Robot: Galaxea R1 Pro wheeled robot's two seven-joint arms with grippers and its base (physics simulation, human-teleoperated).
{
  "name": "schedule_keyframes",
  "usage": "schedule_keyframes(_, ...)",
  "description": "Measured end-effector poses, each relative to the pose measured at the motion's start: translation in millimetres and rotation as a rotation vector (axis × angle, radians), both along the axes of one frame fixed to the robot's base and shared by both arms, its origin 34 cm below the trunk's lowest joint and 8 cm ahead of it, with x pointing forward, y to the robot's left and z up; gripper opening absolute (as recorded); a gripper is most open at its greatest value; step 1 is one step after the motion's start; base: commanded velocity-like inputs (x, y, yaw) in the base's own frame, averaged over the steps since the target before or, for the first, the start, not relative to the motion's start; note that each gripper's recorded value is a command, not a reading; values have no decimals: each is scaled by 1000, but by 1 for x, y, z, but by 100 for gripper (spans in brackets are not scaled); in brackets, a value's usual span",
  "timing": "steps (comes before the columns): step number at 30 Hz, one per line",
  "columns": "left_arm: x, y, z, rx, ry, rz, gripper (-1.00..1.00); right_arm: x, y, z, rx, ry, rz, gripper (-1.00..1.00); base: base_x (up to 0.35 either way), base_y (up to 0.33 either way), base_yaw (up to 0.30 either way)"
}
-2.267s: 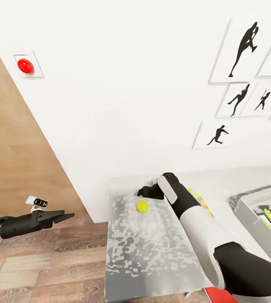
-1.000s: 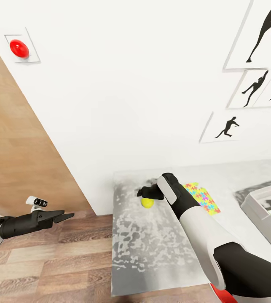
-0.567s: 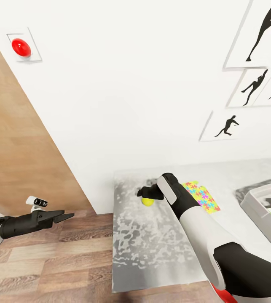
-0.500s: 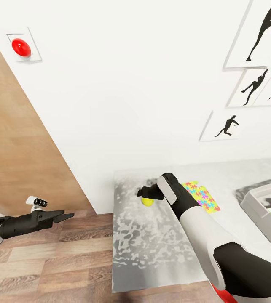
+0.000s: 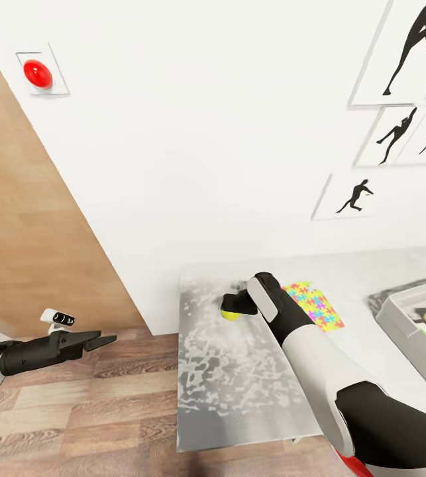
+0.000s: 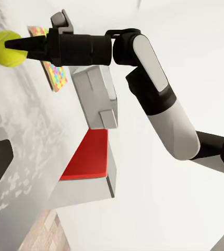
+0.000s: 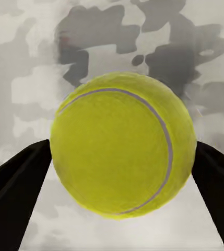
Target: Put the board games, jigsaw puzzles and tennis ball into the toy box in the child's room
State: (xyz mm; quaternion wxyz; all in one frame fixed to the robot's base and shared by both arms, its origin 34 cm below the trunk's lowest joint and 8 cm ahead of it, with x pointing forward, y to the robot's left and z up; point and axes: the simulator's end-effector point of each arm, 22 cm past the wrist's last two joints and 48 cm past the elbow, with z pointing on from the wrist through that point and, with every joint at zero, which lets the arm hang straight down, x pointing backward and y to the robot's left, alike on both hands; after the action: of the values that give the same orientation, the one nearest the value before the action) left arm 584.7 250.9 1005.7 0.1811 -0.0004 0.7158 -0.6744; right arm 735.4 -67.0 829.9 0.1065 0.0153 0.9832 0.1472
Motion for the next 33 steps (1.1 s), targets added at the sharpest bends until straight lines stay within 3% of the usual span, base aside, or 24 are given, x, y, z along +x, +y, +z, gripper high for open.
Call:
schedule_keyframes(12, 0, 0, 1, 0, -3, 0, 100, 1, 0, 2, 2, -6, 1, -100, -1, 0, -23)
schedule_keyframes(25, 0, 0, 10, 0, -22, 1, 100, 19, 5, 33, 18, -80, 2, -100, 0, 0, -91)
schedule_keyframes(30, 0, 0, 14, 1, -30, 1, 100, 33, 10, 62, 40, -150, 5, -100, 0, 0, -79)
schedule_keyframes(33, 0, 0, 16, 0, -35, 1, 100, 47, 16, 96, 68, -224, 15, -100, 0, 0, -79)
